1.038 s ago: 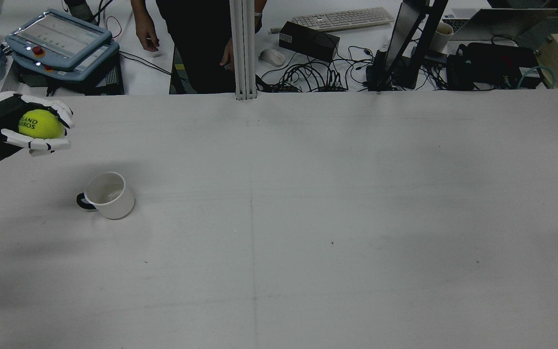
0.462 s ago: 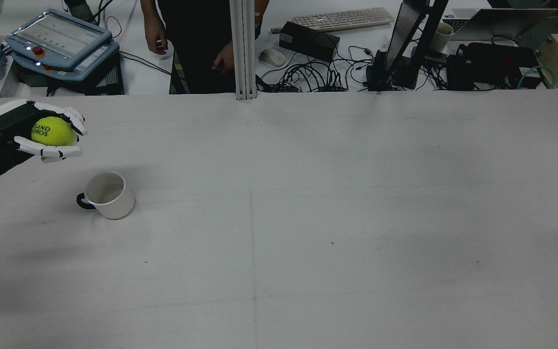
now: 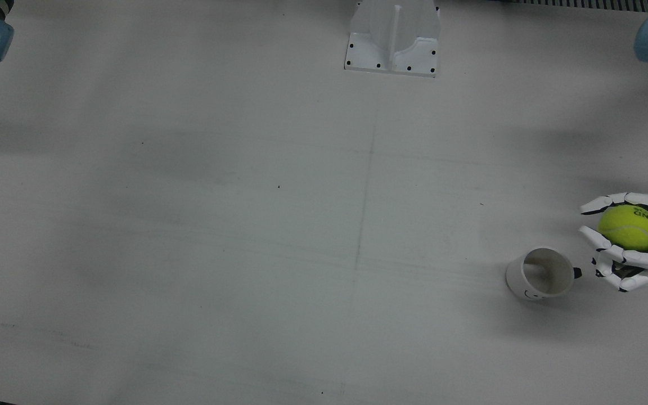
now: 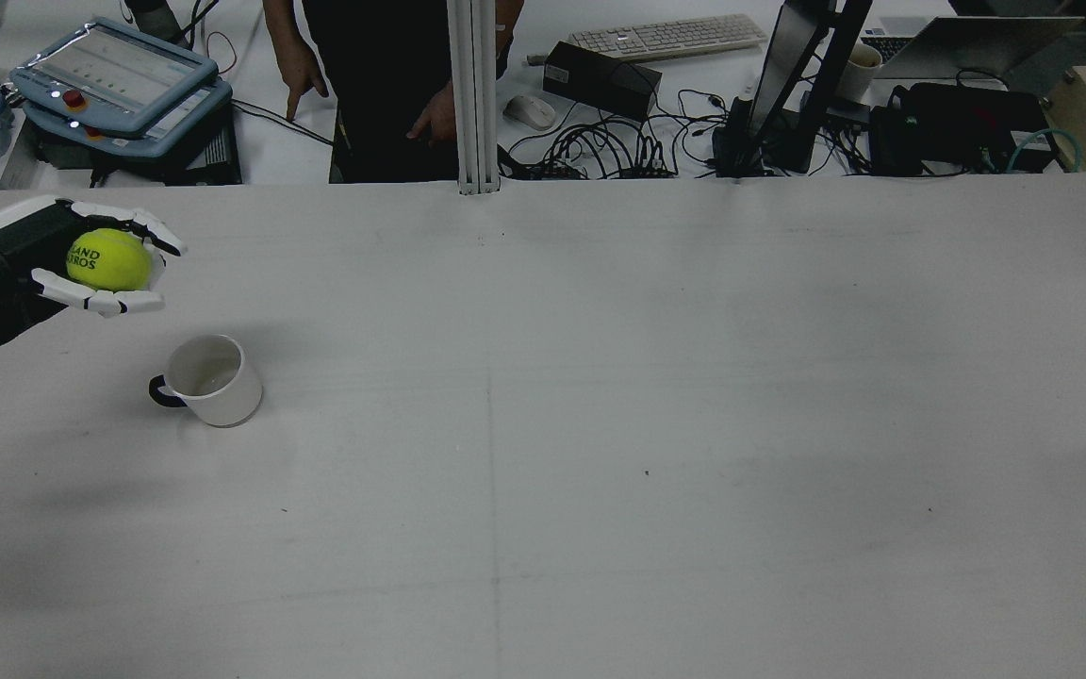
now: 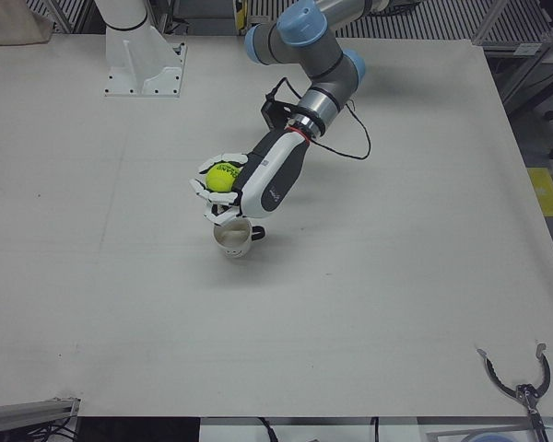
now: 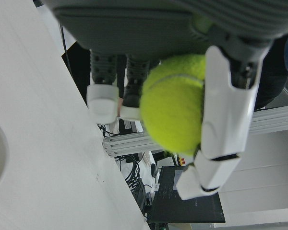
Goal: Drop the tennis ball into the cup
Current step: 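Carry the tennis ball with the left hand above the white mug, then open the left hand fingers to release the ball into the mug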
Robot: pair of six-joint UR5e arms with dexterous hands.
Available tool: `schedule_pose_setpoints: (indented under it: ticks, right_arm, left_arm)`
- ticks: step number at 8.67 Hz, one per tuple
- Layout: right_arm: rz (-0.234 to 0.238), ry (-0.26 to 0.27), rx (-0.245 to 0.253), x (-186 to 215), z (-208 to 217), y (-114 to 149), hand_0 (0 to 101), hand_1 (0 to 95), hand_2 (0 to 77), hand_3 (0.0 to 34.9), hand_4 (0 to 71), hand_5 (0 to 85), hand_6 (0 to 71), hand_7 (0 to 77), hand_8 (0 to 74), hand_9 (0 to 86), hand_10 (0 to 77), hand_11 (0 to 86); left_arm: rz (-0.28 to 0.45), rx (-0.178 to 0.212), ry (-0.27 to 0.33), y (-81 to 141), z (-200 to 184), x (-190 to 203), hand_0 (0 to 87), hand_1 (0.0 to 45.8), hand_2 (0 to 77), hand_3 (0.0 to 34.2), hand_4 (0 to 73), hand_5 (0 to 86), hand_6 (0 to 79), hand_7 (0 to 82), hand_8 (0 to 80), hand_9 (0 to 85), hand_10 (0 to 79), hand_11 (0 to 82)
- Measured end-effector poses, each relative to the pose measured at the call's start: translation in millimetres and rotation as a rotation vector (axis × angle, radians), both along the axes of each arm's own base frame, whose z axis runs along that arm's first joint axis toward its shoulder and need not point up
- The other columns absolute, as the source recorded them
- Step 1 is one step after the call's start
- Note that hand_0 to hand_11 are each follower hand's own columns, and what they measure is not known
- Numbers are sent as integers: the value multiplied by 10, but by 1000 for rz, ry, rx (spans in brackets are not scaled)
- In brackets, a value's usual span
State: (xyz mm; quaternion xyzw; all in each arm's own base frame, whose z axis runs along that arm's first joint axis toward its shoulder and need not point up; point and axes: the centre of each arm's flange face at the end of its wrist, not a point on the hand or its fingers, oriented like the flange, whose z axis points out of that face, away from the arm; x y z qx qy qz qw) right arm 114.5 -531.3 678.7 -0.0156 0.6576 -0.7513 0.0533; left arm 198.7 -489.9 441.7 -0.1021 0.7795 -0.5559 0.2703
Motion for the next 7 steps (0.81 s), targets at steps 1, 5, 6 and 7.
schedule_pose_setpoints:
  ticks: [1,5,6,7]
  right_arm:
    - [0,0,0,0,0,0,0,5,5,0,0,0,0,5,0,0,0,5]
    - [0,0,1,0,-3,-1,0,5,5,0,0,0,0,0,0,0,0,5]
    - [0,0,0,0,-1,0,0,5,5,0,0,0,0,0,0,0,0,5]
    - [0,0,0,-1,0,0,0,5,5,0,0,0,0,0,0,0,0,5]
  left_arm:
    - [-1,-3,-1,2,13,-9,803,376,218,110,475,164,153,595,316,524,496,622]
    - [-3,-8,-5,10,54,-15,803,376,229,113,125,114,65,131,54,104,136,300]
    - [-3,-8,-5,10,57,-14,780,360,229,114,125,114,65,109,38,76,93,175]
    - [-3,-7,-5,10,56,-14,780,355,229,113,125,114,65,76,38,44,93,175]
